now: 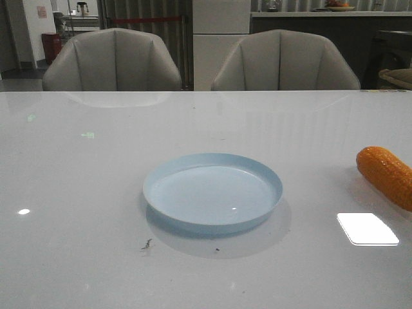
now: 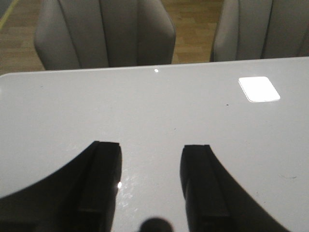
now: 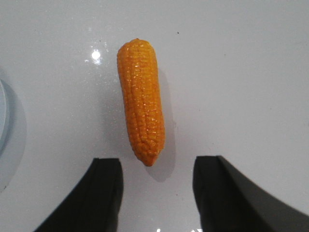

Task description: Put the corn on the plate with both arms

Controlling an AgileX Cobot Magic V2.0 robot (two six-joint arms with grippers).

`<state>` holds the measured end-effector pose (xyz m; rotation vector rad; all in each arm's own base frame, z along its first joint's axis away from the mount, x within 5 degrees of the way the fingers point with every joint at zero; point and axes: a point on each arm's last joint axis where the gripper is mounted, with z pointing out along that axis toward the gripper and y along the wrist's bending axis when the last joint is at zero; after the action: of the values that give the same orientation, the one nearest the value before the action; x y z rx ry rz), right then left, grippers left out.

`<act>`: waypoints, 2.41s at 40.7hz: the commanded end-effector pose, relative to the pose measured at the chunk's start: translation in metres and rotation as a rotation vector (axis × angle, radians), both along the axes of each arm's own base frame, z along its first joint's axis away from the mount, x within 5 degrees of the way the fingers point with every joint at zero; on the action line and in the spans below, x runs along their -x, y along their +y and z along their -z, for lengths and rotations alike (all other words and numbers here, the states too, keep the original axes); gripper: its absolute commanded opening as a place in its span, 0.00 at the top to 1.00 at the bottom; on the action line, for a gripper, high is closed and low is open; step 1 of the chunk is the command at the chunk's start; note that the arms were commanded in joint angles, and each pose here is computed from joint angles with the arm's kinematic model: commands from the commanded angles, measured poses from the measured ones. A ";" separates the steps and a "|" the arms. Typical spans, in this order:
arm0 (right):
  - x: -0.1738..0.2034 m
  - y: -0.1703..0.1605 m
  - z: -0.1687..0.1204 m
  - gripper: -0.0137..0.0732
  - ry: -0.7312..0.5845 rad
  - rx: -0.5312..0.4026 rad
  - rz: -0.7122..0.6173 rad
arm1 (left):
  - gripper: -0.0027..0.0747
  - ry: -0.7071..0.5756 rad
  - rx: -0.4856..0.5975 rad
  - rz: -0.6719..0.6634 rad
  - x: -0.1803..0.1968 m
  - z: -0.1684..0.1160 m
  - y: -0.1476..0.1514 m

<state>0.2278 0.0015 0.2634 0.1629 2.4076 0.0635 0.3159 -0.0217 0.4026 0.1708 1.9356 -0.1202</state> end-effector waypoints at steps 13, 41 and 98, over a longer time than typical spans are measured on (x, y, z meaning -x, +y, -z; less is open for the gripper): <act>-0.052 -0.002 -0.042 0.33 -0.034 0.070 -0.028 | 0.49 -0.165 -0.059 -0.095 0.133 0.066 0.014; -0.143 0.003 0.026 0.33 0.259 0.023 -0.050 | 0.49 -0.286 -0.097 -0.100 0.166 0.061 0.016; -0.152 0.020 0.076 0.37 0.421 0.096 -0.174 | 0.49 -0.280 -0.097 -0.099 0.166 0.061 0.016</act>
<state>0.3767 0.0234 0.1637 -0.0659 2.9066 0.0056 0.1493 -0.0076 0.3225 0.1797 1.7854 0.0474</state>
